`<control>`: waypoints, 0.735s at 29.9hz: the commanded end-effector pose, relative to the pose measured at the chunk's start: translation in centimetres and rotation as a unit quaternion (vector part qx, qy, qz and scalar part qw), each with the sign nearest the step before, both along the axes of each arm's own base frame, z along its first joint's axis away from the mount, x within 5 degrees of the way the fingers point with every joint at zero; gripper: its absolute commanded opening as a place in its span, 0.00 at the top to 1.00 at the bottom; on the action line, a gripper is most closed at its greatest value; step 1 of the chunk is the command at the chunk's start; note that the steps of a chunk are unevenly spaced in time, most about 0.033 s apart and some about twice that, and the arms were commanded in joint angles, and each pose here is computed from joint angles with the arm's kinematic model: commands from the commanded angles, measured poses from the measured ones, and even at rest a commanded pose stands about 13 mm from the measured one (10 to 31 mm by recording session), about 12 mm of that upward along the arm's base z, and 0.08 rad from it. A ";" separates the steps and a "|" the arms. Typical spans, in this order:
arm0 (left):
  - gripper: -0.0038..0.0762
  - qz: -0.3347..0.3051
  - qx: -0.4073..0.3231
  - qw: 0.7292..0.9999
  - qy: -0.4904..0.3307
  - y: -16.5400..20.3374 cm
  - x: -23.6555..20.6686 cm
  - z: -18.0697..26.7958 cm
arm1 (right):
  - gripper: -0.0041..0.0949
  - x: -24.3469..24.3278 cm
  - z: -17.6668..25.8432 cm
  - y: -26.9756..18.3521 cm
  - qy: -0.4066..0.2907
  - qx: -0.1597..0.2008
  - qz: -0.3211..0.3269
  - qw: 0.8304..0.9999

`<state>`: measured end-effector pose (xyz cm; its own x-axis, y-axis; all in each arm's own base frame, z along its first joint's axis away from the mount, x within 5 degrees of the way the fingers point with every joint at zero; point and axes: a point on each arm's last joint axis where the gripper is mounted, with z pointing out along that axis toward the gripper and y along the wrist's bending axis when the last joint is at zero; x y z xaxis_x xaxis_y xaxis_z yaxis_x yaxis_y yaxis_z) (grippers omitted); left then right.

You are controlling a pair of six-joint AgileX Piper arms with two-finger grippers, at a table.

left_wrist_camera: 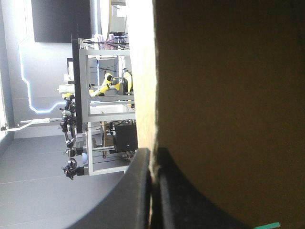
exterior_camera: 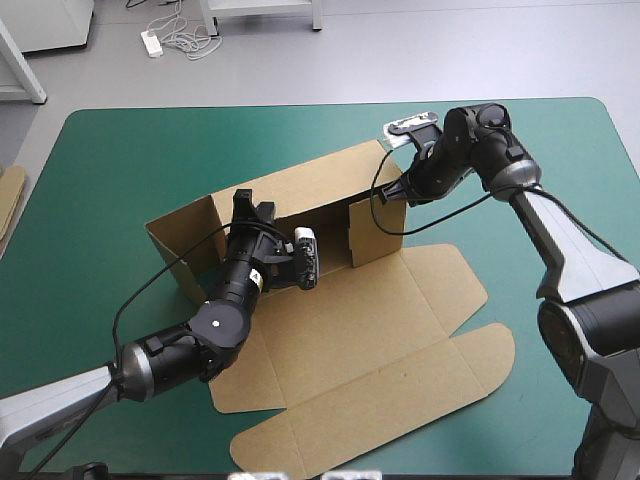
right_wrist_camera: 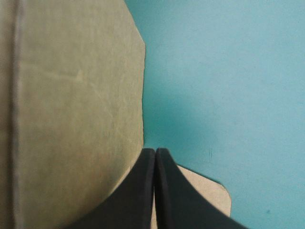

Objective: Fold the box

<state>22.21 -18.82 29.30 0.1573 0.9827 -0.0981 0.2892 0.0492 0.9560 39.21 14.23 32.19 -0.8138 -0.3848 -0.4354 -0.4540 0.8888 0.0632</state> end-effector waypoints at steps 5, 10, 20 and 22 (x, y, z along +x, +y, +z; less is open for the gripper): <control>0.96 0.012 -0.016 0.999 -0.033 0.4 -0.1 1.8 | 0.96 -2.1 3.2 -0.6 -0.083 0.015 0.027 0.996; 0.96 0.011 -0.015 0.999 -0.035 0.4 -0.1 1.9 | 0.96 -2.2 2.5 -0.1 -0.074 0.027 0.054 0.995; 0.96 0.011 -0.013 0.999 -0.038 0.4 -0.1 1.9 | 0.69 -3.0 2.6 0.6 -0.049 0.061 0.090 0.993; 0.96 0.011 -0.013 0.999 -0.038 0.4 -0.1 1.9 | 0.58 -3.1 2.6 0.7 -0.043 0.064 0.092 0.993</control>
